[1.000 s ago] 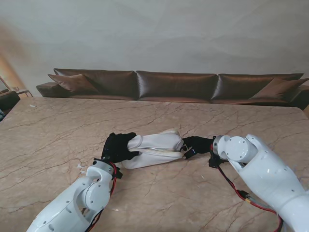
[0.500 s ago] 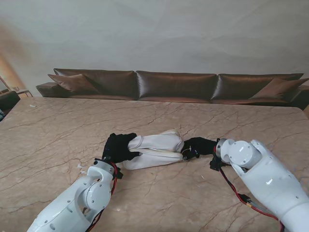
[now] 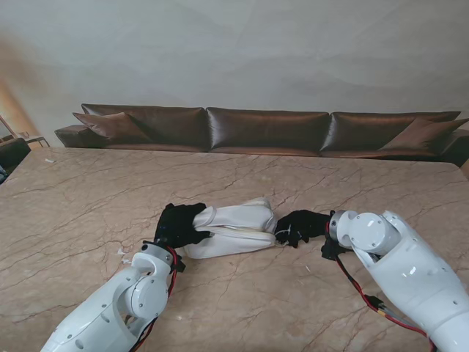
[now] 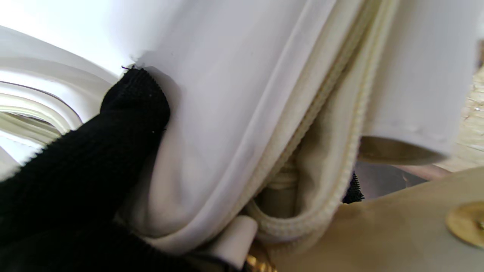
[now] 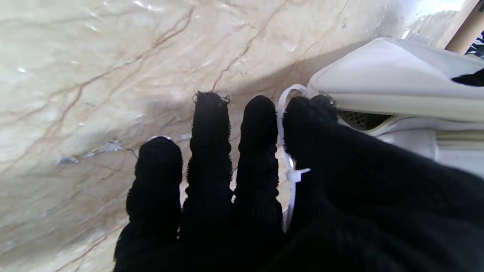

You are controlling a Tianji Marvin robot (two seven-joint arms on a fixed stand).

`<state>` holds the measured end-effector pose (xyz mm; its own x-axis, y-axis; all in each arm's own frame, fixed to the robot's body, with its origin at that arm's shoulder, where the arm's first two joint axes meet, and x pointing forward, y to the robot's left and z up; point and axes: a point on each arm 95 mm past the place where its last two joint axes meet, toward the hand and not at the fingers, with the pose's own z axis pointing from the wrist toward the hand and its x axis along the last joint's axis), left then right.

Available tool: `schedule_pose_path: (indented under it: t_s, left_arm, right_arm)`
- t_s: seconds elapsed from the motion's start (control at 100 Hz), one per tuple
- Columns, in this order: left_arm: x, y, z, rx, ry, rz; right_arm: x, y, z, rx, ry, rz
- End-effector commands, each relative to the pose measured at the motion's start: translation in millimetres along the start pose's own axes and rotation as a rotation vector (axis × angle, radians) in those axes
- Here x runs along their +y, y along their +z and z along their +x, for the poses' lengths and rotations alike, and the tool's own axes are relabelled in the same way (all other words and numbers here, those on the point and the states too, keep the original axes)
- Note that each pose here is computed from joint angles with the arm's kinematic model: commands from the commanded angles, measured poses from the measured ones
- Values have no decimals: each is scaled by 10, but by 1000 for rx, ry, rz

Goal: Pack the cosmetics bag

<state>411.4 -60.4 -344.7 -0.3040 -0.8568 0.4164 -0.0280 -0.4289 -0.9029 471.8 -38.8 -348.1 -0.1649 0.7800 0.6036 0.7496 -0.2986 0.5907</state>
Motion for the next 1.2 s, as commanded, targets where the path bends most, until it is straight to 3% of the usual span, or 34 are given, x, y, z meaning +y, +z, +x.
schedule_pose_path:
  t_s: [0.0, 0.32, 0.52, 0.77, 1.19]
  left_arm:
    - [-7, 7, 15, -6, -2, 3]
    - [39, 57, -79, -42, 65, -41]
    - [98, 99, -92, -27, 114, -85]
    - [171, 107, -115, -18, 134, -115]
    - [214, 78, -101, -21, 116, -120]
  right_arm:
    - [-47, 3, 16, 17, 45, 15]
    - [-169, 19, -123, 61, 419, 26]
    - [-212, -1, -171, 111, 592, -20]
    - [-168, -101, -113, 167, 683, -93]
    - [-311, -56, -56, 170, 657, -48]
